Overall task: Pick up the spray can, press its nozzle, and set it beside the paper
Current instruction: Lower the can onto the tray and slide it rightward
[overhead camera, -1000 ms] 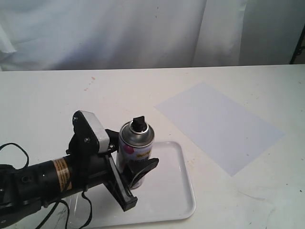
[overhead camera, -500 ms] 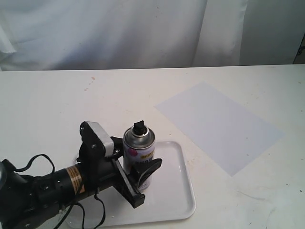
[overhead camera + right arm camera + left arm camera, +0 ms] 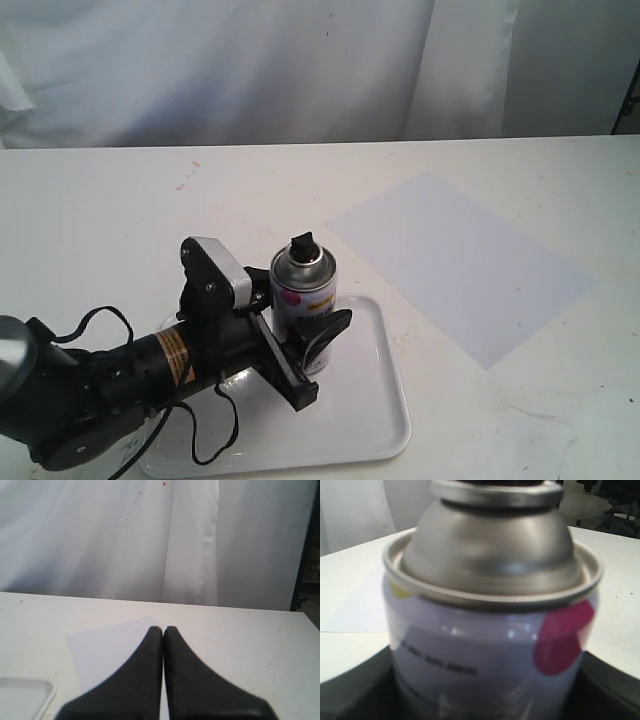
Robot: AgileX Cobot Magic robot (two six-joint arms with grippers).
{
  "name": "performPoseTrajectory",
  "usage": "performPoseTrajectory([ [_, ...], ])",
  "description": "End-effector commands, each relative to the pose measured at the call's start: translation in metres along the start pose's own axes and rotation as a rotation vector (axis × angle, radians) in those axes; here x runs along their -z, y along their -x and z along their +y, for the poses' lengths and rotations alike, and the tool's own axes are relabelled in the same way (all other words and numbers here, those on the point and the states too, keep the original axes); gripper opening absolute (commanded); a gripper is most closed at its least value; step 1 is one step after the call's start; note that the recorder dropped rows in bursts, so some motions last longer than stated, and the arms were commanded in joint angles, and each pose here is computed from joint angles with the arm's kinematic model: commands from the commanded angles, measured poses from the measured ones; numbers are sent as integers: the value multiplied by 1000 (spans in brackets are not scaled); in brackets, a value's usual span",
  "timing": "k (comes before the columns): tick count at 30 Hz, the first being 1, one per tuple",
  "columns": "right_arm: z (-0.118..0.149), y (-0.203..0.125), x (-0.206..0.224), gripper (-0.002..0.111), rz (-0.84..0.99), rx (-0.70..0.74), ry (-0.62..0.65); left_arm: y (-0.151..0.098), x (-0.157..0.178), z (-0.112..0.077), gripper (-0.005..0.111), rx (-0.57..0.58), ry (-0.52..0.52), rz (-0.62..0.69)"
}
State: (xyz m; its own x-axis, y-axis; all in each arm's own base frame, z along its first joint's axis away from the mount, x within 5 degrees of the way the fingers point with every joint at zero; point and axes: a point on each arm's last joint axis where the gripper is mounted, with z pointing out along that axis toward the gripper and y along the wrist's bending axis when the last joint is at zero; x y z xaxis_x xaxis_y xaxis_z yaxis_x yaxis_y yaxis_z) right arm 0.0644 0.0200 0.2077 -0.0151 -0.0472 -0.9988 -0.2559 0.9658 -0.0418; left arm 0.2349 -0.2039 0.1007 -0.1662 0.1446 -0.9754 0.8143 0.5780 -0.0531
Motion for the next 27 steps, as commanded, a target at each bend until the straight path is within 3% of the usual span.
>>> performPoseTrajectory([
  [1,1,-1,0,0,5,-14,14,9,-2,-1,11,-5,-21,-65],
  [5,1,-1,0,0,5,-14,14,12,-6,0,22,10,-34,-77],
  [27,2,-1,0,0,4,-18,19,11,-10,-1,22,12,-60,-66],
])
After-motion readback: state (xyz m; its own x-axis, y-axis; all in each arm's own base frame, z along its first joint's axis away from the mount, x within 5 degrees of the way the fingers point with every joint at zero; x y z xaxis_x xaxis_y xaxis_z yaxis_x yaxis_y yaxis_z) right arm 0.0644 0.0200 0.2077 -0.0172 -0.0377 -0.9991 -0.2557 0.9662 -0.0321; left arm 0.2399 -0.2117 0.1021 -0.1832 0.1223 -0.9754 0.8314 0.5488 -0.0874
